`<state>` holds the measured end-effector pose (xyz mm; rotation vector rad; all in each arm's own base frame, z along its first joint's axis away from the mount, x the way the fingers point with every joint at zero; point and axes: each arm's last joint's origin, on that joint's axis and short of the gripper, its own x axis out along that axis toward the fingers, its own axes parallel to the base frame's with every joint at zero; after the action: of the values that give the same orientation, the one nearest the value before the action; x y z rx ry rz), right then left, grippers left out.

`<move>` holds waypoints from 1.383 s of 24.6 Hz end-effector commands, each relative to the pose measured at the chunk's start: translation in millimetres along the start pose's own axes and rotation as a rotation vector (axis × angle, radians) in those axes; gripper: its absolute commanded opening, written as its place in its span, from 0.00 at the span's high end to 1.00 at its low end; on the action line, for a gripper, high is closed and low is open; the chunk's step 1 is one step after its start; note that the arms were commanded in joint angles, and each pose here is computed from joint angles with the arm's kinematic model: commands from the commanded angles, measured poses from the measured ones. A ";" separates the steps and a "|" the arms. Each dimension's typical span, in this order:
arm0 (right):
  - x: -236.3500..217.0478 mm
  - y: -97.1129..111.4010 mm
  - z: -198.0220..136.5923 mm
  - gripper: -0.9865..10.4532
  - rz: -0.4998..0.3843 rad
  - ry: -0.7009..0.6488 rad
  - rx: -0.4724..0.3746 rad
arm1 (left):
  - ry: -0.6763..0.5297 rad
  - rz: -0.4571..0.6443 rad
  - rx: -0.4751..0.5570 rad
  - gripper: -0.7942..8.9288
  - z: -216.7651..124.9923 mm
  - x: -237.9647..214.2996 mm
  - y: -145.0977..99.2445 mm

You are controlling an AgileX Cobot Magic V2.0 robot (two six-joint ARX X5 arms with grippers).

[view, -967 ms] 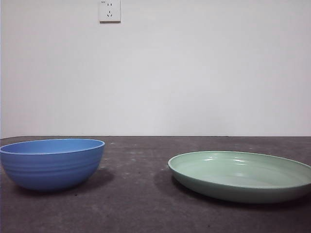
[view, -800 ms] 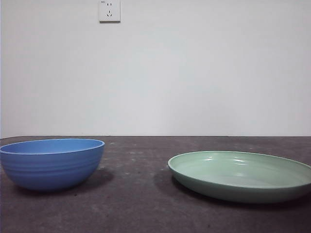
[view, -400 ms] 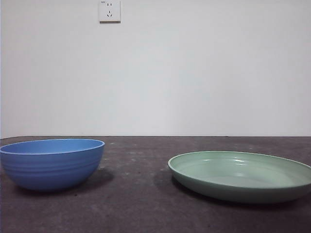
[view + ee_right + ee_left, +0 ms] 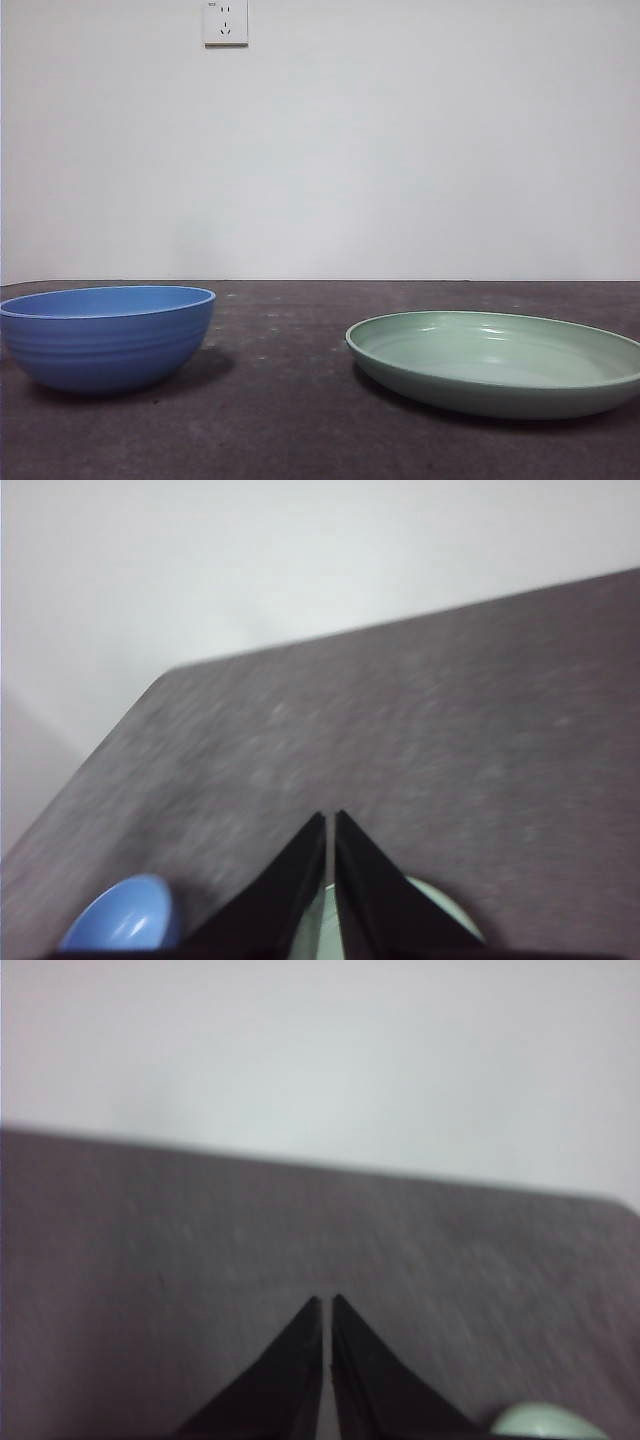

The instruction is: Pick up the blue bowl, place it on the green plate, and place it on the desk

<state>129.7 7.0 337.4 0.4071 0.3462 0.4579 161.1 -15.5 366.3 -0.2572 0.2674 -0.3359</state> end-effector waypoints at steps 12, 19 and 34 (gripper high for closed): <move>29.2 -2.5 25.8 0.91 0.257 0.282 -0.014 | 0.390 -0.282 -0.020 0.90 2.5 38.2 -10.9; 29.4 -3.3 24.1 0.91 0.252 0.291 -0.047 | 0.476 -0.276 -0.036 0.62 -6.6 47.9 -7.7; 29.5 -3.2 21.9 0.43 0.236 0.308 -0.038 | 0.449 -0.280 -0.023 0.34 -4.3 51.3 -7.4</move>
<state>163.8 12.2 343.5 0.3584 0.6091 0.7525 201.4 -40.6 348.8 -0.2506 0.7008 -0.6588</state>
